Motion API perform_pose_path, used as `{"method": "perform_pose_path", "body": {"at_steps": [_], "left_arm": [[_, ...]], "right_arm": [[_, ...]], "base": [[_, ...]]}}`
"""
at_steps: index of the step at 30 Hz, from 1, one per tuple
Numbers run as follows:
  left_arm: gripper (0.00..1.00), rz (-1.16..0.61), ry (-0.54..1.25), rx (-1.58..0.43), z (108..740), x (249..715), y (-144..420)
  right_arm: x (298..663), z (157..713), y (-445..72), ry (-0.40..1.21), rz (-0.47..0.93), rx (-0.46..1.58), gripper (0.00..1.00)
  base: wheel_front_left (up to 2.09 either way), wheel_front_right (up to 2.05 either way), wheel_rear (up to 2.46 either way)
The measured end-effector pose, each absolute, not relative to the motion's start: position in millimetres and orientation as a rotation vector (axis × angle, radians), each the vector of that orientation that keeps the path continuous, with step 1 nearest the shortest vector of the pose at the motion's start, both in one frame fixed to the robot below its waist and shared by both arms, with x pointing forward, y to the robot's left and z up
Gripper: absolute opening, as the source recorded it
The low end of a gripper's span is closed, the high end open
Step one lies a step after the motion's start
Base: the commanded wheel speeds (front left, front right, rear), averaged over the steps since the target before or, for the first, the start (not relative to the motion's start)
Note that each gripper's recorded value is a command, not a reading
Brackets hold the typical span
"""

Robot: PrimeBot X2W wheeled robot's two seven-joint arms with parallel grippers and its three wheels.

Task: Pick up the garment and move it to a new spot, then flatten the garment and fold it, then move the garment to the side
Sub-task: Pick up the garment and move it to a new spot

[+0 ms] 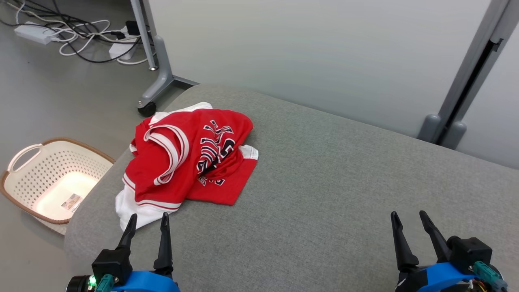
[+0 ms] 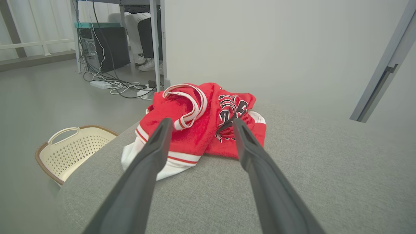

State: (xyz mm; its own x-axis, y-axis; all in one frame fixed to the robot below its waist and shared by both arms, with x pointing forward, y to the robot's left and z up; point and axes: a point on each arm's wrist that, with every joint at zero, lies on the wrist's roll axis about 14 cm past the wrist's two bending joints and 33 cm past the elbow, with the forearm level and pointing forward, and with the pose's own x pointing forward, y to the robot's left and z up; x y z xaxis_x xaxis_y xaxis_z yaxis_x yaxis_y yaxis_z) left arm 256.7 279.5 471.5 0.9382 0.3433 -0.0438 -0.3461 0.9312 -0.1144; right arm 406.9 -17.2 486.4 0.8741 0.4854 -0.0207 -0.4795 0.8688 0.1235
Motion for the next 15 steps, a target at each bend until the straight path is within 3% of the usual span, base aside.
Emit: {"method": "perform_pose_path", "body": {"at_steps": [15], "left_arm": [[1.0,0.429,0.047,-0.121,466.6,238.1,294.8]], "right_arm": [[408.9,473.9,8.0,0.091,0.57,0.127,1.0]], "base": [[0.0,0.0,0.0]]}}
